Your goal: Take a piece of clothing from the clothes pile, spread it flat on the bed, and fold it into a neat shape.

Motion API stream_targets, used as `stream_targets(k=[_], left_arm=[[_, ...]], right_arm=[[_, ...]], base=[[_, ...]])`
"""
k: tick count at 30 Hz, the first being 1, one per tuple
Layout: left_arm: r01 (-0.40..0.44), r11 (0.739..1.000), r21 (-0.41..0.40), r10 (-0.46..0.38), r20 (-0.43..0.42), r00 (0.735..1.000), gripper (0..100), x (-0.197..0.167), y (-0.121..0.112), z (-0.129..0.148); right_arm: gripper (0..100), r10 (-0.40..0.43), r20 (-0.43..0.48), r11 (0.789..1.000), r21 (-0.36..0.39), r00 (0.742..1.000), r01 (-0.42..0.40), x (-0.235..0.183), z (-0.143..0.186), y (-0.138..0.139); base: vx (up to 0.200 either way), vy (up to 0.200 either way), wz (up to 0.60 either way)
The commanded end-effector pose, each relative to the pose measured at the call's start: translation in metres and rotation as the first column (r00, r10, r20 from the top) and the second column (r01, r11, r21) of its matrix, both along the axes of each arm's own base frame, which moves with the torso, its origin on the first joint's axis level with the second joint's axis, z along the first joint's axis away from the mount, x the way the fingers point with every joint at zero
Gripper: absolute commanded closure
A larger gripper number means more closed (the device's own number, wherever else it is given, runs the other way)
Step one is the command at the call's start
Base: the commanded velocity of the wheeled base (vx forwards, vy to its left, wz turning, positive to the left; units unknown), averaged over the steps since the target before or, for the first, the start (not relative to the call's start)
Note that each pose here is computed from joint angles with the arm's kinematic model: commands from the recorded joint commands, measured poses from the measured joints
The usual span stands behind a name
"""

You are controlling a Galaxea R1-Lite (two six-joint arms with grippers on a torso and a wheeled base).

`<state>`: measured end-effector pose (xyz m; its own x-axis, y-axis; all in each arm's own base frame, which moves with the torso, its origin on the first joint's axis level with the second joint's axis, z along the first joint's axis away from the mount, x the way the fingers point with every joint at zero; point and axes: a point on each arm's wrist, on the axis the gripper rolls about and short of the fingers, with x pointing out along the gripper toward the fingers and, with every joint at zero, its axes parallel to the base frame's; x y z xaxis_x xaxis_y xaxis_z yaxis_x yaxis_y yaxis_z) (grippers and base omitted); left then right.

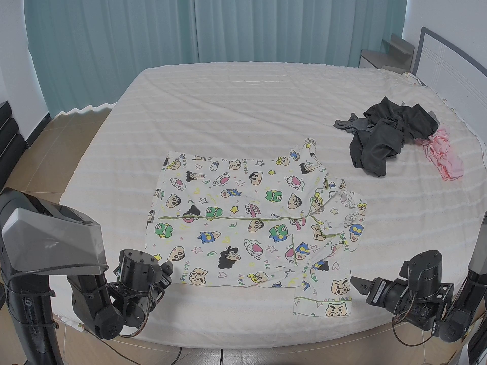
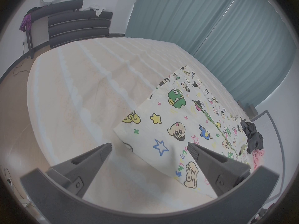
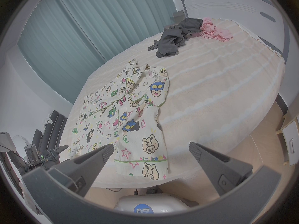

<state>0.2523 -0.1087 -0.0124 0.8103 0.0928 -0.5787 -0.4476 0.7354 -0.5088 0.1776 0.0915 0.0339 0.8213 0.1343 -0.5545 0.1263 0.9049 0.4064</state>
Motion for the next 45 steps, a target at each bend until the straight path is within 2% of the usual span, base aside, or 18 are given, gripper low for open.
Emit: stream_targets(k=[1,4,12,13,24,28,32,36,40,45], left_arm=[[-0.014,0.999,0.038,0.014,-0.010,1.000,0,0.007,-0.001,-0.016],[-0.001,0.998,0.066,0.001,-0.003,1.000,0,0.012,-0.003,-0.020],[0.002,0.998,0.059,-0.003,0.015,1.000,0,0.018,-0.007,-0.020],[0.000,0.998,0.059,-0.001,0.015,1.000,100,0.018,-0.006,-0.020],[0.003,0.998,0.063,-0.004,0.003,1.000,100,0.013,-0.005,-0.020],[-0.009,0.998,0.063,0.010,-0.013,1.000,100,0.008,0.001,-0.020],[-0.025,0.998,0.054,0.024,0.007,1.000,100,0.003,0.007,-0.013],[-0.052,0.998,0.033,0.050,0.065,0.997,100,-0.005,0.019,-0.003],[-0.056,0.998,0.037,0.053,0.059,0.997,100,-0.010,0.023,-0.003],[-0.073,0.997,0.035,0.071,0.061,0.996,100,-0.009,0.027,-0.002]], right_arm=[[0,-0.001,-0.015,1.000,-0.007,1.000,0.000,-0.004,-0.002,-0.002],[0,-0.001,-0.015,1.000,-0.007,1.000,0.000,-0.004,-0.002,-0.002],[0,0.002,-0.016,1.000,-0.005,1.000,-0.002,-0.004,-0.002,-0.002],[0,0.002,-0.019,1.000,-0.007,1.000,-0.002,-0.004,-0.002,-0.002],[0,-0.006,-0.056,1.000,0.015,0.998,0.007,-0.004,-0.007,-0.002],[0,0.033,-0.081,0.999,0.042,0.996,-0.029,-0.004,-0.009,-0.001],[0,0.077,-0.125,0.995,0.066,0.989,-0.069,-0.003,-0.015,-0.001],[0,0.076,-0.206,0.997,0.022,0.976,-0.073,0.001,-0.038,0.000],[0,0.074,-0.192,0.997,0.035,0.979,-0.068,0.008,-0.049,0.001],[0,0.104,-0.158,0.994,-0.009,0.982,-0.107,0.017,-0.062,0.000]], base=[[0.000,0.000,0.00],[0.000,0.000,0.00],[0.000,0.000,0.00],[0.000,0.000,0.00],[0.000,0.000,0.00],[0.000,0.000,0.00],[0.000,0.000,0.00],[0.000,0.000,0.00],[0.000,0.000,0.00],[0.000,0.000,0.00]])
